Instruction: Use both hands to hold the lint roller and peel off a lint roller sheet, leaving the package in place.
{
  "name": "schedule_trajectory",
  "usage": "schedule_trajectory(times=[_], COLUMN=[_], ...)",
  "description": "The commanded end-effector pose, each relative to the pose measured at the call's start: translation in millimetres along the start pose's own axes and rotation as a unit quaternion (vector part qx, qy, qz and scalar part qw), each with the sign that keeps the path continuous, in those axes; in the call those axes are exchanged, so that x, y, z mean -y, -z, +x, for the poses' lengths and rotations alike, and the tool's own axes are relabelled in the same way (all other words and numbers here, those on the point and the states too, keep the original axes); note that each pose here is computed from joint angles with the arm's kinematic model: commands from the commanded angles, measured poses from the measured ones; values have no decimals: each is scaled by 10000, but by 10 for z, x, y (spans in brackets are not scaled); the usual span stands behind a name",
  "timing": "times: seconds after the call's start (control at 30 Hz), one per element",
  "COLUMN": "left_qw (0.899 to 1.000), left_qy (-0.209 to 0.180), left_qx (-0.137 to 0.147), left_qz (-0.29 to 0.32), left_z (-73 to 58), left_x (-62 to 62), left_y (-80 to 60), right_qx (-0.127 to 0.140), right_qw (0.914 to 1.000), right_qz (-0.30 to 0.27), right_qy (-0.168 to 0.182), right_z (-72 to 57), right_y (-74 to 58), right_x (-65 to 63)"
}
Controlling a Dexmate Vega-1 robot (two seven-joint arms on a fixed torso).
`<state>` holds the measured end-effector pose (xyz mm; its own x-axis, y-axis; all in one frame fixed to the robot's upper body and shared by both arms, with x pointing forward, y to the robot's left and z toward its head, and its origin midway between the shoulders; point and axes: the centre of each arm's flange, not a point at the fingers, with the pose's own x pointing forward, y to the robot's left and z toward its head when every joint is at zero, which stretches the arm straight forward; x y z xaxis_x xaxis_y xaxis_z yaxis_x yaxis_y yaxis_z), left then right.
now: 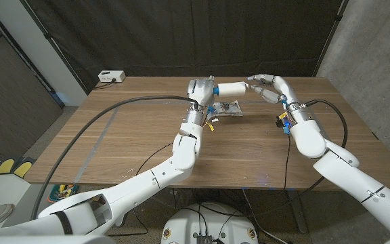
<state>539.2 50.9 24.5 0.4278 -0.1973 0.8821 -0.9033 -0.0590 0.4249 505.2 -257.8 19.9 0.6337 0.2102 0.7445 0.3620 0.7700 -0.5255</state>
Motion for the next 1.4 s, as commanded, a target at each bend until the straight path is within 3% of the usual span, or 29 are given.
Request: schedule_trajectory(times=[0.03, 0.33, 0.9, 1.4], left_qw=[10000, 10000, 10000, 10000], left_qy=[1, 33, 71, 54], left_qx=[2, -7, -7, -7], left_qz=[12, -10, -29, -10], left_z=[49, 72, 65, 26], left_x=[24, 60, 60, 24], left_y=[7, 17, 48, 25], right_qx=[112, 355, 576, 835], right_qw=[9997, 9983, 9957, 9900], right_qz=[94, 419, 543, 803], right_qy=[-172, -175, -480, 806], right_z=[22, 58, 324, 168], right_y=[-12, 32, 36, 73], right_x=[9, -14, -175, -165])
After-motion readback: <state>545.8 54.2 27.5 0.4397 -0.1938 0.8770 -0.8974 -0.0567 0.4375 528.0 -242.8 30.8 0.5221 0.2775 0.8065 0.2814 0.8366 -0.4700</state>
